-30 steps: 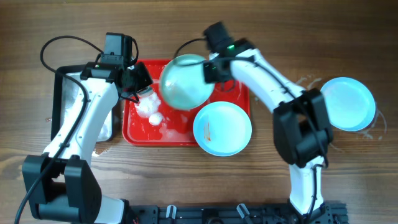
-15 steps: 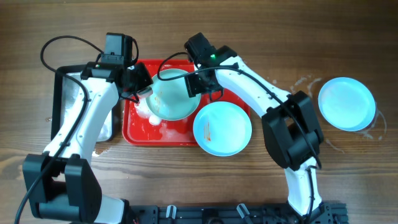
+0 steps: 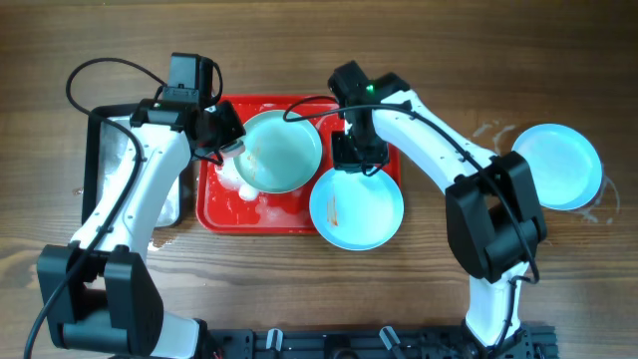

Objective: Clean dirty plates on tray and stack at the side
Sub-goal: 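Grasp the upper-left light-blue plate rim with the right gripper, then scrub the right-held plate with the sponge in the left gripper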

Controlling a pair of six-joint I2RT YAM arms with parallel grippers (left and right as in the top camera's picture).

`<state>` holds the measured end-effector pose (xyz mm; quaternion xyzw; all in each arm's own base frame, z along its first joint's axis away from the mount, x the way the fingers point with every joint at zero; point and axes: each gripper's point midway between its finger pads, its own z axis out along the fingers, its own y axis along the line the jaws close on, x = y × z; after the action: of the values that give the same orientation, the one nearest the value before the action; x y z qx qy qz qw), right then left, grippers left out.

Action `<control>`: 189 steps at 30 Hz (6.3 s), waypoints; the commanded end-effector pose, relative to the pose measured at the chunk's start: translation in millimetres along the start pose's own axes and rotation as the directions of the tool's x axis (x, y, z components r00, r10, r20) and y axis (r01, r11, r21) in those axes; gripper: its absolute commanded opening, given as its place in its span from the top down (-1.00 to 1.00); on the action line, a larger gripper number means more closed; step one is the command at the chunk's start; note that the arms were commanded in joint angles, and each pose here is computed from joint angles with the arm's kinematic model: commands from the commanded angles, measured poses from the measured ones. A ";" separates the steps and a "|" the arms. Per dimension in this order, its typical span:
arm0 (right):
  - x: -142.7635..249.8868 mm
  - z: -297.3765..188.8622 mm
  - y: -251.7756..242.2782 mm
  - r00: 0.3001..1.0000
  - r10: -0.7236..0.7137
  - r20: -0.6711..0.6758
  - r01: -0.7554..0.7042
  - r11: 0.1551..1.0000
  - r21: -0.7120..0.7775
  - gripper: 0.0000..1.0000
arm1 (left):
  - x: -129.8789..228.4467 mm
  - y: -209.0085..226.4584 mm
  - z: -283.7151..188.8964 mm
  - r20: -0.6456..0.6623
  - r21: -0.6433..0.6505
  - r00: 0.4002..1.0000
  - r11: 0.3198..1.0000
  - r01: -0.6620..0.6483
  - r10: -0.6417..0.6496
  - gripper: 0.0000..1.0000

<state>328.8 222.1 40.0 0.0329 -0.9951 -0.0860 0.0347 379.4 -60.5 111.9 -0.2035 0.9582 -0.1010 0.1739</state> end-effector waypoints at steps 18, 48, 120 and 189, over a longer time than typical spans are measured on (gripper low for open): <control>-65.1 20.2 -19.8 0.987 0.146 0.072 -0.127 0.969 -0.214 0.92 | -1.6 0.7 1.7 0.004 -0.012 1.000 1.000 -0.018 0.018 0.92; -81.7 55.1 74.4 0.976 -0.069 0.207 0.088 0.993 -0.085 0.91 | -3.4 2.6 9.9 0.003 -0.026 1.000 1.000 -0.018 0.018 0.92; -66.6 64.9 94.2 0.979 -0.091 0.181 0.111 0.989 -0.100 0.91 | 108.7 66.0 172.9 -0.250 -0.057 0.957 0.984 -0.166 0.147 0.92; -64.1 64.5 94.2 0.981 -0.108 0.162 0.128 0.984 -0.121 0.91 | 123.2 155.1 145.7 -0.027 -0.480 0.653 0.583 0.655 -0.757 0.92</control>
<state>390.3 332.5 6.3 0.0707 -0.9818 -0.1616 -0.0703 367.7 -78.6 -8.3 -0.5065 0.8214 -0.2616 -0.0162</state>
